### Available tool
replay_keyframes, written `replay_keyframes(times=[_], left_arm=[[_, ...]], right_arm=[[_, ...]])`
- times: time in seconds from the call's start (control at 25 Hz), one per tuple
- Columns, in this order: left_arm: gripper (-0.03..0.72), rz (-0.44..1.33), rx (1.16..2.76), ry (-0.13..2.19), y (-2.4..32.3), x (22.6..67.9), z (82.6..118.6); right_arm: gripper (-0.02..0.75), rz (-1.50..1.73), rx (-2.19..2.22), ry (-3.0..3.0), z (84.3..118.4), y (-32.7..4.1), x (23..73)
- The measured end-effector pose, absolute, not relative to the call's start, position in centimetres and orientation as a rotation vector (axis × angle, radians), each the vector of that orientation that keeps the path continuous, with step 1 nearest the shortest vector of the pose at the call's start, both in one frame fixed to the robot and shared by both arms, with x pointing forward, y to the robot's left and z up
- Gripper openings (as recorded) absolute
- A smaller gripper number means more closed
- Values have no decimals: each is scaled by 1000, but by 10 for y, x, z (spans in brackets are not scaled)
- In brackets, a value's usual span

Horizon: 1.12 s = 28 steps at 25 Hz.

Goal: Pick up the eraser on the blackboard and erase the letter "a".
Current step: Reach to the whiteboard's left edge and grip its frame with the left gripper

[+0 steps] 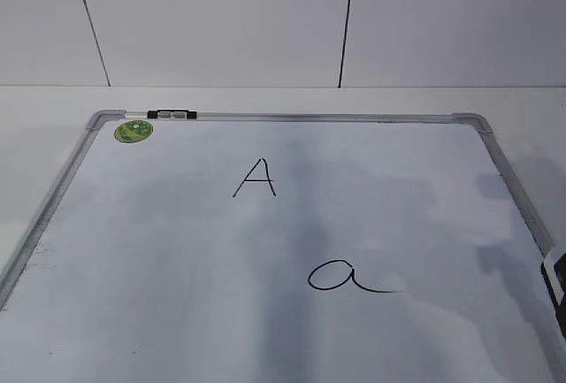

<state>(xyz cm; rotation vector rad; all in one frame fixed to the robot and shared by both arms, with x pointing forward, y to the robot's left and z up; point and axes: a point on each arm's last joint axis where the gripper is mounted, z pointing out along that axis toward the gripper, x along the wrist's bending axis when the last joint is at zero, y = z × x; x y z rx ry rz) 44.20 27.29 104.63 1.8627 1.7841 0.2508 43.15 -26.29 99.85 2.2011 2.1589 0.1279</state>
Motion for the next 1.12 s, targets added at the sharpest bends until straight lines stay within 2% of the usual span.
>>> replay_keyframes(times=[0.32, 0.8, 1.12], left_arm=[[405, 165, 1941, 1862, 274, 472, 1010], [387, 104, 2084, 1869, 274, 545, 1010], [372, -35, 2173, 1926, 273, 572, 980]], right_arm=[[571, 119, 2168, 2196, 1004, -264, 425], [571, 113, 2155, 2211, 1004, -264, 425], [571, 130, 2135, 2218, 1004, -264, 426]])
